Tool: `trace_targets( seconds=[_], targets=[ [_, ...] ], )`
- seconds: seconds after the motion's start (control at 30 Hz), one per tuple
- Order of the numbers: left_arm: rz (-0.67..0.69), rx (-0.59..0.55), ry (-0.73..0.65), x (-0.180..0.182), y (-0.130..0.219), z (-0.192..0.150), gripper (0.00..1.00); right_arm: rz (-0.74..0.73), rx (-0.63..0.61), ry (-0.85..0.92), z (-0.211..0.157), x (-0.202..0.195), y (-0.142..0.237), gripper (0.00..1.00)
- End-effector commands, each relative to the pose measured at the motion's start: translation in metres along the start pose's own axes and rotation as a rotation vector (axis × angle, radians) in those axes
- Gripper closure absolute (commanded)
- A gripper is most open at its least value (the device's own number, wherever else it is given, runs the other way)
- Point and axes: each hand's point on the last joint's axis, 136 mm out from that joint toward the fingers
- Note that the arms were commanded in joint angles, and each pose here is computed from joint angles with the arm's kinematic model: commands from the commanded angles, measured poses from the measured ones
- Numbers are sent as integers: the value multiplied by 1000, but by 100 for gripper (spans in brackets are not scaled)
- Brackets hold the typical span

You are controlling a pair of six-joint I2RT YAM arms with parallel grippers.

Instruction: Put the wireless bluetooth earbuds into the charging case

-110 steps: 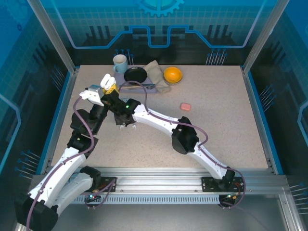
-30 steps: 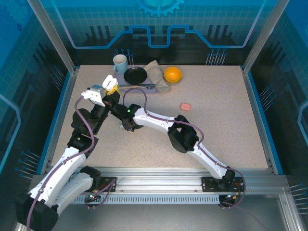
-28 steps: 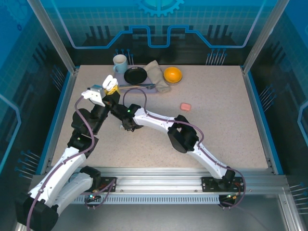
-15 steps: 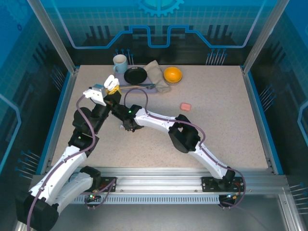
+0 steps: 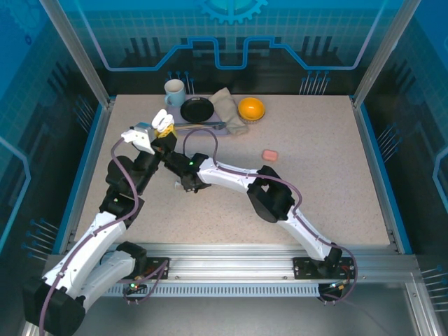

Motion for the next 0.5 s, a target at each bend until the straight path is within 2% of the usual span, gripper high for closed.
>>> trace_targets(
  seconds=[0.0, 0.23, 0.47],
  targets=[
    [-9, -52, 13, 0, -1, 24, 100, -87, 40, 12, -12, -27, 0, 81],
    [-18, -49, 22, -2, -1, 24, 100, -78, -18, -10, 0, -43, 23, 81],
    [-46, -29, 23, -6, -2, 20, 100, -93, -63, -42, 8, -82, 38, 81]
  ],
)
Point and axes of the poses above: each hand's point on the last joint's axis, 136 mm out from that joint toward the fingers, its own y axis back along the fingers, its own x axis along the line the jaws close on, z = x × y, and after that the axes turned 10 degrees about -y, right-handed
